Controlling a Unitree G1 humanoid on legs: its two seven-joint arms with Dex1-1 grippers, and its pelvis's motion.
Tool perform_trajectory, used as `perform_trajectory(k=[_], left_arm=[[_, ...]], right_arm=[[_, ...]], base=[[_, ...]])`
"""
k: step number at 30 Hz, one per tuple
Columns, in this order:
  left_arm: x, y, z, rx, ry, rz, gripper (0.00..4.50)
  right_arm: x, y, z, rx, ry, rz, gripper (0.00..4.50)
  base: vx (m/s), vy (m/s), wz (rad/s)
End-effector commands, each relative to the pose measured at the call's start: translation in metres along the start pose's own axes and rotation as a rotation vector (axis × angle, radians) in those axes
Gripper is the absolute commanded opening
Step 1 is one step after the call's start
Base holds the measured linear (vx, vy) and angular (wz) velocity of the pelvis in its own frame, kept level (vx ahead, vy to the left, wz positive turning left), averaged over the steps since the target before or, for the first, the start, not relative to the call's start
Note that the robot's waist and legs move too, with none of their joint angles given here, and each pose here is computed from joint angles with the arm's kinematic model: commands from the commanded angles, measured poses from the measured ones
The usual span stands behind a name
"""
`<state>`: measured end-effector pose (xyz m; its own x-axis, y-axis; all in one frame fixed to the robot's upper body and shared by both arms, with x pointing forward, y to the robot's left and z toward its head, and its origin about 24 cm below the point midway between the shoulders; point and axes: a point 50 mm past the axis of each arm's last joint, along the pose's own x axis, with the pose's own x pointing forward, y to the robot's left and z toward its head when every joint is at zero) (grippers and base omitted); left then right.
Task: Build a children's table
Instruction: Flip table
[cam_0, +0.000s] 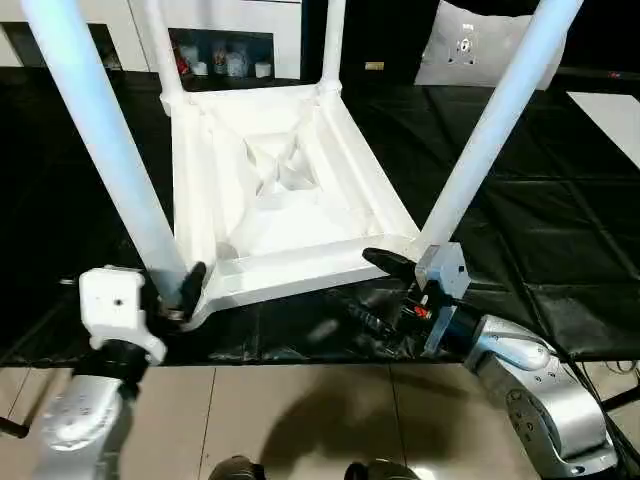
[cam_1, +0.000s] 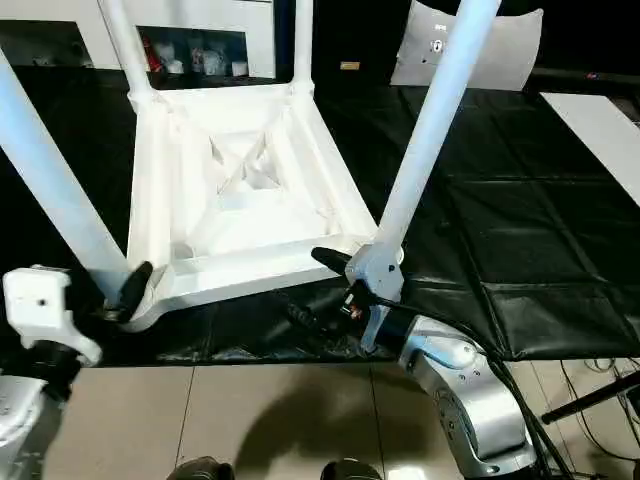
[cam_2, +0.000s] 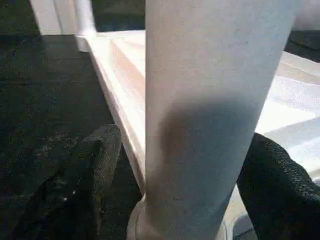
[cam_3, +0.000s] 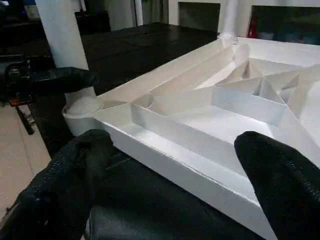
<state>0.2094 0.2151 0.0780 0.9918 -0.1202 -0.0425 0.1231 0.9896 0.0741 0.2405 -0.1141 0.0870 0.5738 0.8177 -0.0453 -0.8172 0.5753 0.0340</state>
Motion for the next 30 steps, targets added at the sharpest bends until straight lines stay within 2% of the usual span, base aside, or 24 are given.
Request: perform_trajectory(k=[1, 7, 26, 30], left_arm=[[-0.001, 0.002, -0.001, 0.001, 0.0, -0.013, 3.45], [0.001, 0.011, -0.001, 0.013, -0.002, -0.015, 3.45], [0.003, 0.013, 0.0, 0.042, -0.003, -0.041, 3.45], [0.005, 0.019, 0.003, 0.062, -0.016, -0.081, 3.45]], right_arm=[[-0.001, 0.001, 0.001, -0.011, -0.004, 0.016, 4.5], [-0.002, 0.002, 0.0, -0.012, 0.0, 0.025, 4.5], [-0.003, 0.004, 0.0, -0.015, 0.008, 0.043, 4.5], [-0.003, 0.005, -0.001, -0.015, 0.01, 0.051, 4.5]], base=[[0.0, 0.0, 0.0], [0.0, 0.0, 0.0], [0.0, 0.0, 0.0], [0.0, 0.0, 0.0]])
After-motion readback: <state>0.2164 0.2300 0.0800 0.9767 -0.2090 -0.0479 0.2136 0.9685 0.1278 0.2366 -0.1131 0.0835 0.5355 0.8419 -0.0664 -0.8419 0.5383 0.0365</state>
